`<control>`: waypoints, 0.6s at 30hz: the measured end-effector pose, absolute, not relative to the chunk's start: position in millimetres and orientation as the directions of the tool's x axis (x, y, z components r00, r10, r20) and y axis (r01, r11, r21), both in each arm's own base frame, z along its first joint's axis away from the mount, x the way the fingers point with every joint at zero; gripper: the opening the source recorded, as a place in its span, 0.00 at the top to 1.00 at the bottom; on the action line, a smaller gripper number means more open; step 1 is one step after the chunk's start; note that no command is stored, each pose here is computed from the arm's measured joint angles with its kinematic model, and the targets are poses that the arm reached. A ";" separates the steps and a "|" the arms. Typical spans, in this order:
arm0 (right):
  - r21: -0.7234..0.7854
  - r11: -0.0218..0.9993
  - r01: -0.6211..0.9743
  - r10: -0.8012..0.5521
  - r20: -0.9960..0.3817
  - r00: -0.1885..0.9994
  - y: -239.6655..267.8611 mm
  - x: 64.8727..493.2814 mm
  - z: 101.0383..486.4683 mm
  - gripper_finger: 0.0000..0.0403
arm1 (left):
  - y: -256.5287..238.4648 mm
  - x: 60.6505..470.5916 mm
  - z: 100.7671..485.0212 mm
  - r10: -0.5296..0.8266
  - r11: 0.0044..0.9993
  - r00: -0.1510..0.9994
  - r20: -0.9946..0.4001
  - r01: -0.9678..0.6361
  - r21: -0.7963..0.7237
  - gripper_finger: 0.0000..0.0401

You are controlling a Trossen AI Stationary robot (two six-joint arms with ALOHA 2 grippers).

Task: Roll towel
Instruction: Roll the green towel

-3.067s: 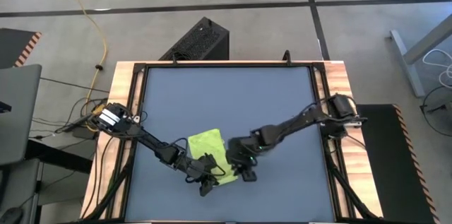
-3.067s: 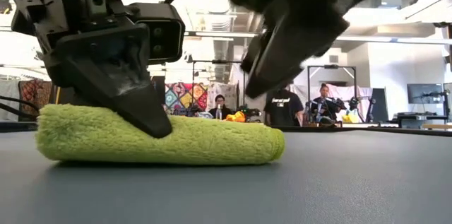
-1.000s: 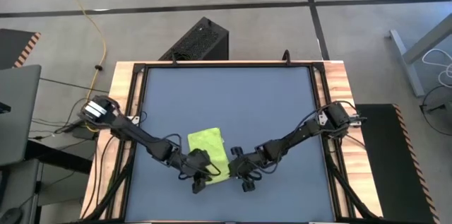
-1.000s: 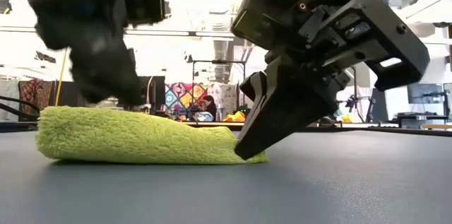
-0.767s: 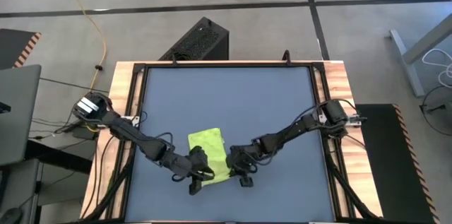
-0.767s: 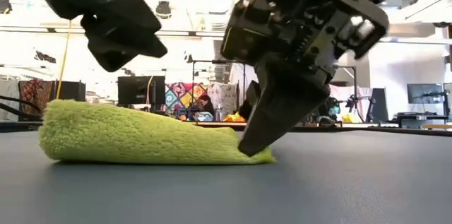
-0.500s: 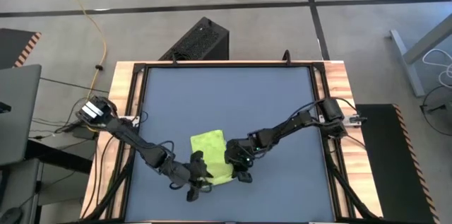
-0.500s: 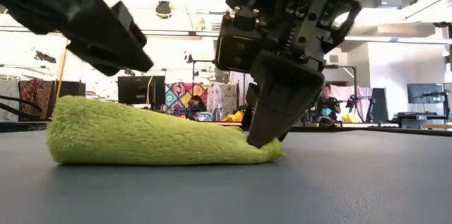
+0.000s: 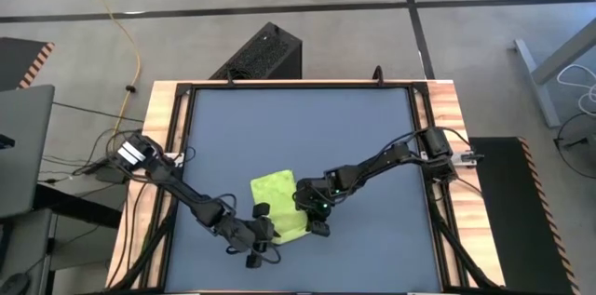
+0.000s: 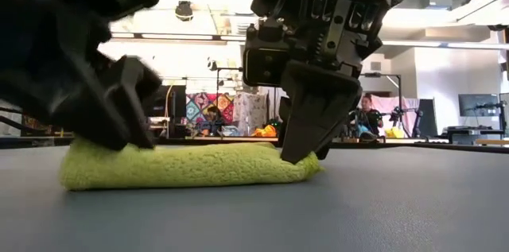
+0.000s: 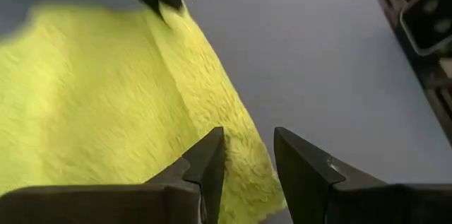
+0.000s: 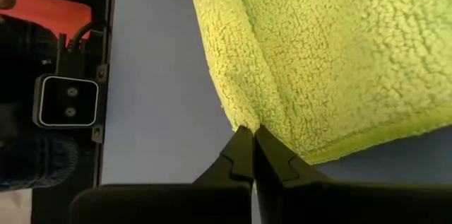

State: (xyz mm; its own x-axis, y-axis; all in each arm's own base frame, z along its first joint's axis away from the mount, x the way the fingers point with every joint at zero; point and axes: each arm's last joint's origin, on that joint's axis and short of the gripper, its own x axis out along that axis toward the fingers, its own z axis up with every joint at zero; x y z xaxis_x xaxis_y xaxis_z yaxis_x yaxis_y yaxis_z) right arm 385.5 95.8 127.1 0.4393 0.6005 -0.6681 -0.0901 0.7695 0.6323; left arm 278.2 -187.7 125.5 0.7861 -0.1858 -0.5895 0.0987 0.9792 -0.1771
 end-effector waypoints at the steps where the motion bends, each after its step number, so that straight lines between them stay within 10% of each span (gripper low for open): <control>1: 0.634 0.768 -0.087 0.601 -0.667 0.440 95.7 385.6 127.5 0.96 | -188.2 278.2 122.7 -0.195 0.977 0.777 -0.598 0.101 -0.187 0.72; 18: 0.722 0.657 0.216 0.613 -0.679 0.403 90.5 383.3 126.7 0.93 | -190.9 277.9 99.8 -0.219 0.963 0.714 -0.665 0.051 -0.263 0.72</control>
